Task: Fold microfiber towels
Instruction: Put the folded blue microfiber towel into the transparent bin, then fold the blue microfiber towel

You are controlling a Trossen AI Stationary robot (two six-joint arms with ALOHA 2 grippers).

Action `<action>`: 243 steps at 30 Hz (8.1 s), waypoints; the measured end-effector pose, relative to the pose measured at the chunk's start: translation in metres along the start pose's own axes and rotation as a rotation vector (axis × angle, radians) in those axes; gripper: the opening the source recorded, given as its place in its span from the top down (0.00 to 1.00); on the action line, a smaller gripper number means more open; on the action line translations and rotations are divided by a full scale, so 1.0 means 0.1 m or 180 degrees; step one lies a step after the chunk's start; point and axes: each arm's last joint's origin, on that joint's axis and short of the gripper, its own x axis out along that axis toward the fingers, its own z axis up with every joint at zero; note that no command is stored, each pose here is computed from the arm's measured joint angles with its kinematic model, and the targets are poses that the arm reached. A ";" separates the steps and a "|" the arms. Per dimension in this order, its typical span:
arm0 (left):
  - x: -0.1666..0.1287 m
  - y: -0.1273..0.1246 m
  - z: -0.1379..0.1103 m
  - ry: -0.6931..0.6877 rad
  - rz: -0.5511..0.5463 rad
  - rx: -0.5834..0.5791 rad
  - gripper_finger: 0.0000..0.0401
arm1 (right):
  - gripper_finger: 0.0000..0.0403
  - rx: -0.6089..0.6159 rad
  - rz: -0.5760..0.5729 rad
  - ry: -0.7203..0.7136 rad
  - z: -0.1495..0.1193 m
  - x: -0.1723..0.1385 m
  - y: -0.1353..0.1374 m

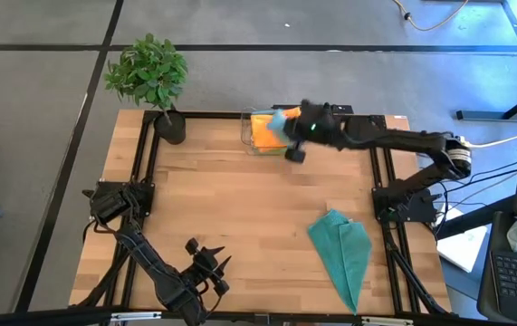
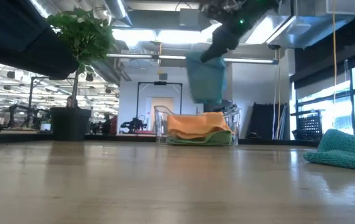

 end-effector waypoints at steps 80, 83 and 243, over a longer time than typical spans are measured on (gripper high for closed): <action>-0.07 -0.12 -0.04 0.0049 -0.0268 -0.0238 0.62 | 0.59 0.0321 0.0100 0.0385 -0.88 1.68 -0.18; -0.06 -0.12 -0.04 0.0046 -0.0260 -0.0217 0.62 | 0.66 0.0359 0.0077 0.0556 -1.00 1.76 -0.19; 2.69 -0.29 1.31 0.0555 -0.1904 0.0702 0.62 | 0.86 0.0927 0.2456 0.1814 -1.74 -1.08 2.33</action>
